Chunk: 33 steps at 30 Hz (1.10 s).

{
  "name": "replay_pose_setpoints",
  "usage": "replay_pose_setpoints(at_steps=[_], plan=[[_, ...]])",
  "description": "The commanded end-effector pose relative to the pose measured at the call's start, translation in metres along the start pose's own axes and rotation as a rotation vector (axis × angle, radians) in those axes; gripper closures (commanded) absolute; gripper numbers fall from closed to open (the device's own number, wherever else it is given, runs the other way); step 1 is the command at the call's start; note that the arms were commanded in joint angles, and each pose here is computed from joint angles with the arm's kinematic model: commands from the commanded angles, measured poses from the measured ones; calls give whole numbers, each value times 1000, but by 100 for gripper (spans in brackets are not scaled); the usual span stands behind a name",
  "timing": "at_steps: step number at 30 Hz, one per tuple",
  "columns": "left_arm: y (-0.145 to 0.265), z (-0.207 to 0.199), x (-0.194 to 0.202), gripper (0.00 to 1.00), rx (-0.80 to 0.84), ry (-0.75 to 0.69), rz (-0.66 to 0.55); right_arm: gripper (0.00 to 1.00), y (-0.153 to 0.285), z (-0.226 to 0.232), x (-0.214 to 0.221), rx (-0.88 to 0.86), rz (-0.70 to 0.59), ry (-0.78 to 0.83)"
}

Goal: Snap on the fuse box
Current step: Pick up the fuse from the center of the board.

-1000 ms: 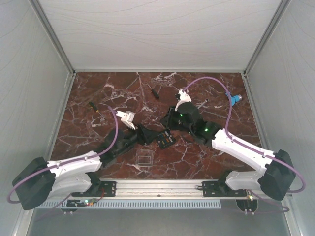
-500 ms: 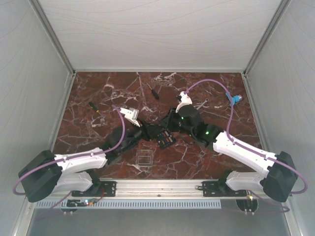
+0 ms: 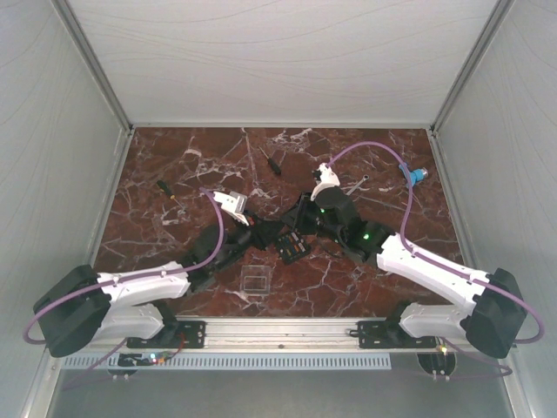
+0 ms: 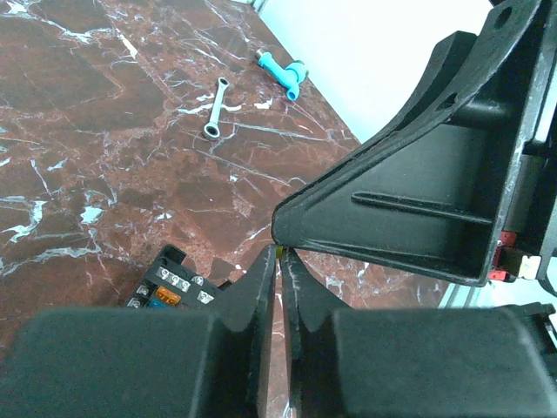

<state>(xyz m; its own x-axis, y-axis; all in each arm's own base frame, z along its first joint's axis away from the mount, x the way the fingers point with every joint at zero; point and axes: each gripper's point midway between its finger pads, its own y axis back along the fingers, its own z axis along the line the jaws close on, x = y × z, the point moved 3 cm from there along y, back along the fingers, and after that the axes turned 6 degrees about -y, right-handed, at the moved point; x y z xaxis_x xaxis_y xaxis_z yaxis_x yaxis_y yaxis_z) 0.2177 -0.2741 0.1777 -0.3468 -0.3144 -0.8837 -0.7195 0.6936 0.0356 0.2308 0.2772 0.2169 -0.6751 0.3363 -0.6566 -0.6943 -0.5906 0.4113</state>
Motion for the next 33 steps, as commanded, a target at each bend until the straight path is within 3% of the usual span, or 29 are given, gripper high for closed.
replay_pose_setpoints(at_steps=[1,7,13,20,24,33], plan=[[-7,-17,-32,98,48,-17,-111,81,5,10,-6,-39,-41,-22],[-3,-11,-26,100,34,-38,-101,74,5,7,-7,-40,-45,5],[8,-9,-16,100,98,-146,-56,66,16,7,-23,-139,-40,173],[29,0,-25,100,295,-135,-6,57,40,-3,-43,-359,-9,431],[42,-9,-26,100,459,-148,51,55,54,10,-33,-537,37,562],[60,-25,-28,100,695,-175,134,54,63,31,-14,-767,196,663]])
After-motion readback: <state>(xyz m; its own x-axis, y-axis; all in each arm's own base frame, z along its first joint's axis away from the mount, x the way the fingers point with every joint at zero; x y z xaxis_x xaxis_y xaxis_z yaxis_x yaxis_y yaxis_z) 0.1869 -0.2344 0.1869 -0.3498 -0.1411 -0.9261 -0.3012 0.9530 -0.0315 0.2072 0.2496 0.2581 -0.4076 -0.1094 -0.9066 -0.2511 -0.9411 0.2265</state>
